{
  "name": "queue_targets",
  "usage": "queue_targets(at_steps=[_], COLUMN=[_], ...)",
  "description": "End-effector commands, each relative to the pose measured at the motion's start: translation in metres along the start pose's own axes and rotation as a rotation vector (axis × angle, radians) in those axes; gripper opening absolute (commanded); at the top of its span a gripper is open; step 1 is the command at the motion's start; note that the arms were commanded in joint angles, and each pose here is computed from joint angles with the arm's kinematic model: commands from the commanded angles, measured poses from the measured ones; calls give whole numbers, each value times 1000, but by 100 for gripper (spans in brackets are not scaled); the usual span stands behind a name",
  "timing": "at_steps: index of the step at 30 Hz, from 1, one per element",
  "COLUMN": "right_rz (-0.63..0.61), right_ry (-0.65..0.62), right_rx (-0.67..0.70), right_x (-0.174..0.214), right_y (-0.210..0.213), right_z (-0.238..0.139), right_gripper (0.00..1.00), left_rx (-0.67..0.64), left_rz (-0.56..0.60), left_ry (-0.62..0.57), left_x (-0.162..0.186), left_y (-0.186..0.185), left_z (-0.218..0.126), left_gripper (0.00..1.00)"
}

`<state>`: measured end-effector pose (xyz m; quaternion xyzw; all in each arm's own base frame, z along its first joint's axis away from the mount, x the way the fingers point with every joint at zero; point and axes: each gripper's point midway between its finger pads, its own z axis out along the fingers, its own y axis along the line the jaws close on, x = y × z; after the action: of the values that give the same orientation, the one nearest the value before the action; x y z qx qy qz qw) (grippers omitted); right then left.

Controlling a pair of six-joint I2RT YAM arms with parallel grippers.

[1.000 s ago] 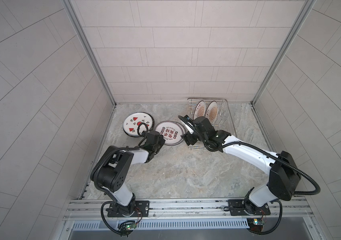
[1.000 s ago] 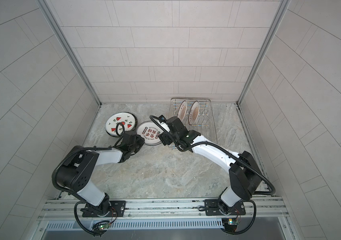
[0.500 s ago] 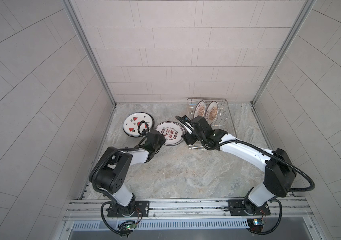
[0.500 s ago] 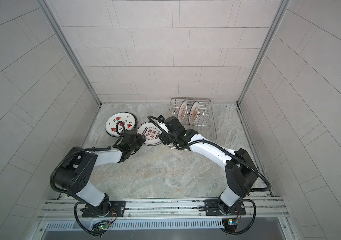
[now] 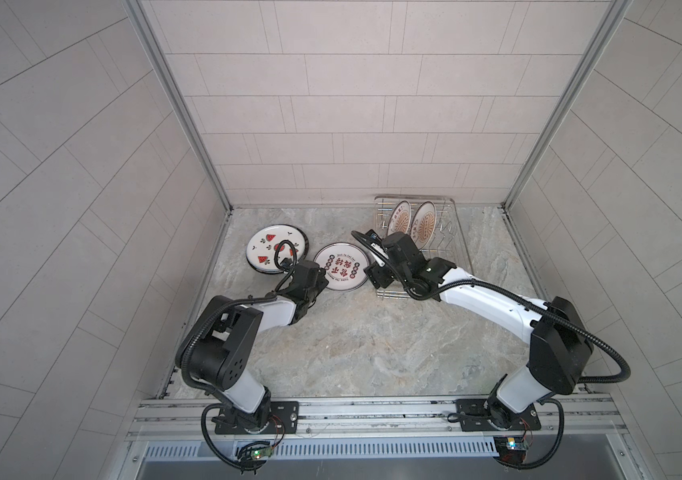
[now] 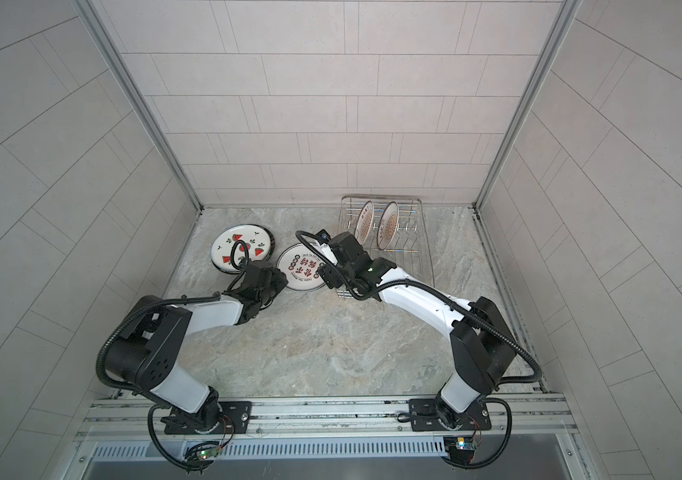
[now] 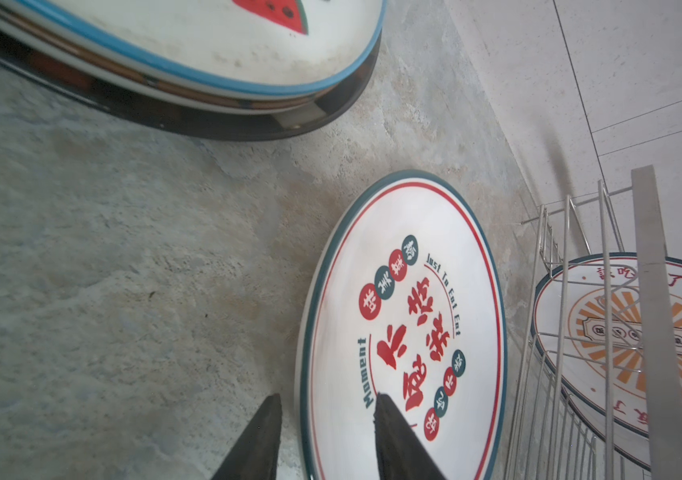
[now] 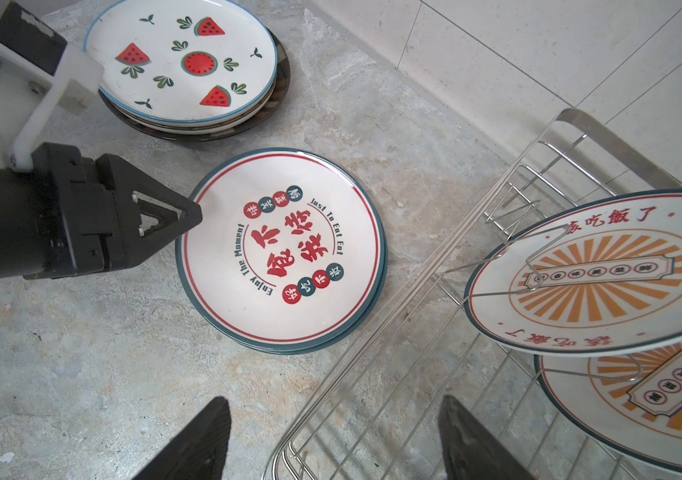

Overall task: Unload the plates from the dish rack
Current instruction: 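Open the left gripper and withdraw both grippers from the plates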

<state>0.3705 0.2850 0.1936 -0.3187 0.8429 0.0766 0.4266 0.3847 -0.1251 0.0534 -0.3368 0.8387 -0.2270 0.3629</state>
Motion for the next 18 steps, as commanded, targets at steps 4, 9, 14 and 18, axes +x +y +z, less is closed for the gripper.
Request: queue_targets(at_steps=[4, 9, 14, 18], right_rz=[4, 53, 191, 262], right_ry=[-59, -117, -204, -282], right_rx=[23, 60, 224, 303], right_x=[-12, -20, -25, -24], right_y=[-4, -13, -48, -67], right_z=[-18, -31, -57, -78], right_gripper=[80, 81, 83, 86], left_rx=[1, 1, 61, 164], left_rz=[19, 28, 112, 220], left_ry=[-71, -123, -206, -226], left_x=[-15, -26, -38, -39], left_y=[-5, -5, -20, -45], left_z=[-12, -29, -59, -86], left_gripper=[42, 55, 83, 90])
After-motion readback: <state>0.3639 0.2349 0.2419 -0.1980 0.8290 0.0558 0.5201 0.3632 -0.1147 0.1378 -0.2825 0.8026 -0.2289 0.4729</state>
